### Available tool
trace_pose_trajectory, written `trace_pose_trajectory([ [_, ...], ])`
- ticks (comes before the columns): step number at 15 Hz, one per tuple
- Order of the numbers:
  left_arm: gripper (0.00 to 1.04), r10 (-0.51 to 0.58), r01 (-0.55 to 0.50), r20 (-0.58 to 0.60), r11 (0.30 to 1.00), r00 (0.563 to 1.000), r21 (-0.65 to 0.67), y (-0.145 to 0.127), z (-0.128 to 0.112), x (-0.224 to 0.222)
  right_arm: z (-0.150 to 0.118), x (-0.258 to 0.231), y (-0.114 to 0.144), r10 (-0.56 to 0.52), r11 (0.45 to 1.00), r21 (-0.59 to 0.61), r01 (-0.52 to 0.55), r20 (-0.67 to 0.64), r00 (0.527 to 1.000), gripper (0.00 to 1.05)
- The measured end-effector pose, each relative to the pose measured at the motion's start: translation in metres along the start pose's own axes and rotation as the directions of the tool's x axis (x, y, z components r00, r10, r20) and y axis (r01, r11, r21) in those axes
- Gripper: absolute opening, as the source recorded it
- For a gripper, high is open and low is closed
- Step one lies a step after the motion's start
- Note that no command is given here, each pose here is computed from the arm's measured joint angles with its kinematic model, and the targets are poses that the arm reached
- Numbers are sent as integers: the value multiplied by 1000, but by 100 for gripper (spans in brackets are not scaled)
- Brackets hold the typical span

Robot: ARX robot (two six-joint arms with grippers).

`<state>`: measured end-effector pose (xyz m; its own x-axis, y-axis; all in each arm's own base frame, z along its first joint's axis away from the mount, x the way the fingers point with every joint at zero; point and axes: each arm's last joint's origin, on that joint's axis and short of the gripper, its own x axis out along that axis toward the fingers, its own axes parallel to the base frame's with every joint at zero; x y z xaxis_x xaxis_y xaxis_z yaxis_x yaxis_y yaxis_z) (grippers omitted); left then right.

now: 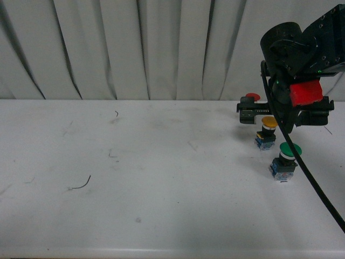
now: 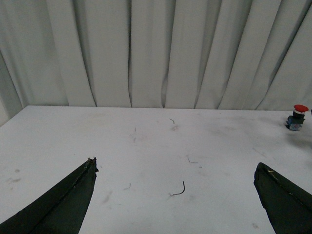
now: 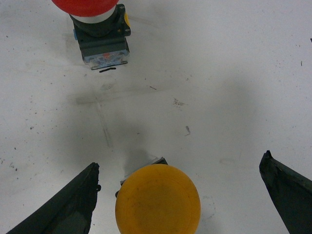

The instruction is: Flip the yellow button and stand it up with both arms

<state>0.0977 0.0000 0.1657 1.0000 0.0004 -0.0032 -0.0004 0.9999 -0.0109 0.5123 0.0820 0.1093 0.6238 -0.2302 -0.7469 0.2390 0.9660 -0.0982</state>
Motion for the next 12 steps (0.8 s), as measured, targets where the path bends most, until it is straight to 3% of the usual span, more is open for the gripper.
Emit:
trace_pose_trajectory([
  [4, 98, 0, 0, 0, 1000, 1000, 0, 0, 0, 0, 14, -3, 0, 37, 999, 27, -39, 47, 998, 98],
  [7, 98, 0, 0, 0, 1000, 1000, 0, 0, 0, 0, 29, -20, -18, 103, 990, 85, -114, 129, 986, 98],
  [12, 98, 0, 0, 0, 1000, 1000, 0, 0, 0, 0, 39, -40, -32, 125, 983, 102, -150, 215, 968, 98],
])
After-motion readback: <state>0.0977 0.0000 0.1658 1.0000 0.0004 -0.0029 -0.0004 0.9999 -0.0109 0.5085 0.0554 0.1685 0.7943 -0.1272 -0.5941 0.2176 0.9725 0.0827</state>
